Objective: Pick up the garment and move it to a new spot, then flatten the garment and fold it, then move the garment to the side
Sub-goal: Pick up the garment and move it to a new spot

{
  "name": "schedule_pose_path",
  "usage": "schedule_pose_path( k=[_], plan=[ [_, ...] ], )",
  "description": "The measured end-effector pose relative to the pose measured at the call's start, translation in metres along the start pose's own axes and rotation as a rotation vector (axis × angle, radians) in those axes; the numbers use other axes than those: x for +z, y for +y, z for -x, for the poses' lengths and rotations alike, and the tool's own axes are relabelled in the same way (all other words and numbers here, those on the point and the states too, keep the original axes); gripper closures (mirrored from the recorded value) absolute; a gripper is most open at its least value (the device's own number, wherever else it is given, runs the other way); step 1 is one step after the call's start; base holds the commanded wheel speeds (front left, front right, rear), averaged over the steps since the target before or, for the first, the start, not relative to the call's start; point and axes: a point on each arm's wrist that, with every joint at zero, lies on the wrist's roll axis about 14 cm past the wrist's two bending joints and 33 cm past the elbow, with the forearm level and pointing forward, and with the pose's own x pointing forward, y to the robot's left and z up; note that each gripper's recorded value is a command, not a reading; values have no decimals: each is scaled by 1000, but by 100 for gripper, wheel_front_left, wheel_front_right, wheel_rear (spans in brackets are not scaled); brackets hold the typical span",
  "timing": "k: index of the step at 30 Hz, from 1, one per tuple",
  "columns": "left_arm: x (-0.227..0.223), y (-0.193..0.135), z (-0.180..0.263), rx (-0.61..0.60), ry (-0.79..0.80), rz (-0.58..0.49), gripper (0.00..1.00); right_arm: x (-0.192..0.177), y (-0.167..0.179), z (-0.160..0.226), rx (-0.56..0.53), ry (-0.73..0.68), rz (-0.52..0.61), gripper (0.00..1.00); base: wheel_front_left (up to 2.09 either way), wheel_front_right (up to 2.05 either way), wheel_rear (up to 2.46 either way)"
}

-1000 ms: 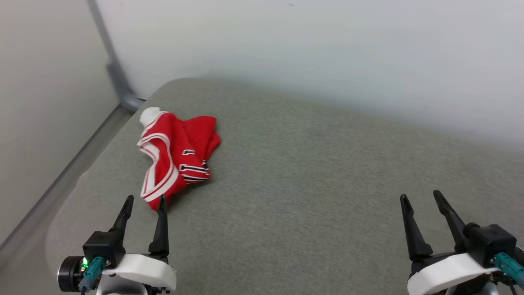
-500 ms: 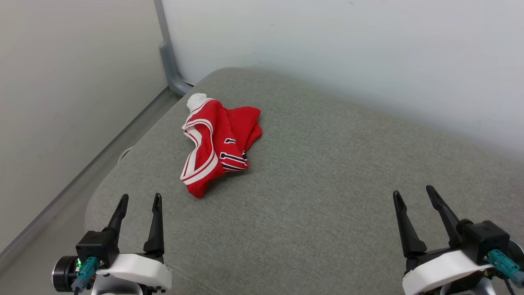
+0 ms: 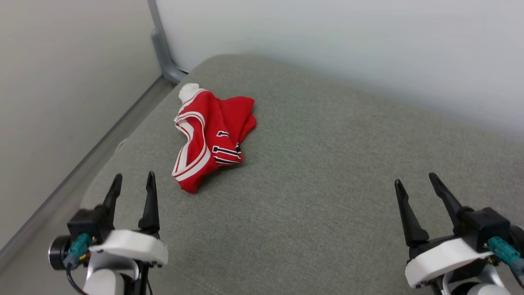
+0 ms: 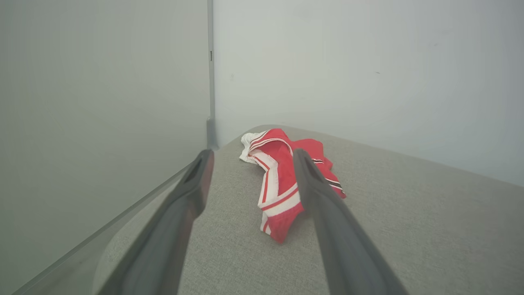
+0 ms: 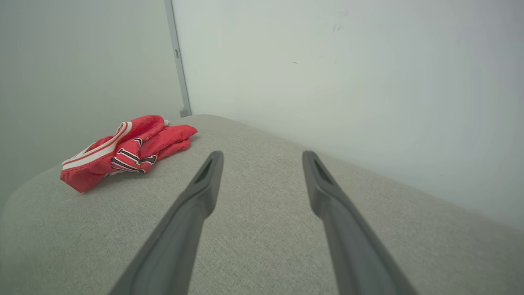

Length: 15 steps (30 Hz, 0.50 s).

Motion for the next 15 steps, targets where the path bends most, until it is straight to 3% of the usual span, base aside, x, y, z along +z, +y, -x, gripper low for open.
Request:
schedule_pose_path(
  k=[7,15],
  plan=[
    [5,-14,-60,-43,22,-10,0,-3,-27,-10,-31,11,27,0,0,0,0],
    [-19,-46,-133,-145,224,-29,0,-22,-69,-9,-111,49,18,0,0,0,0]
  ],
)
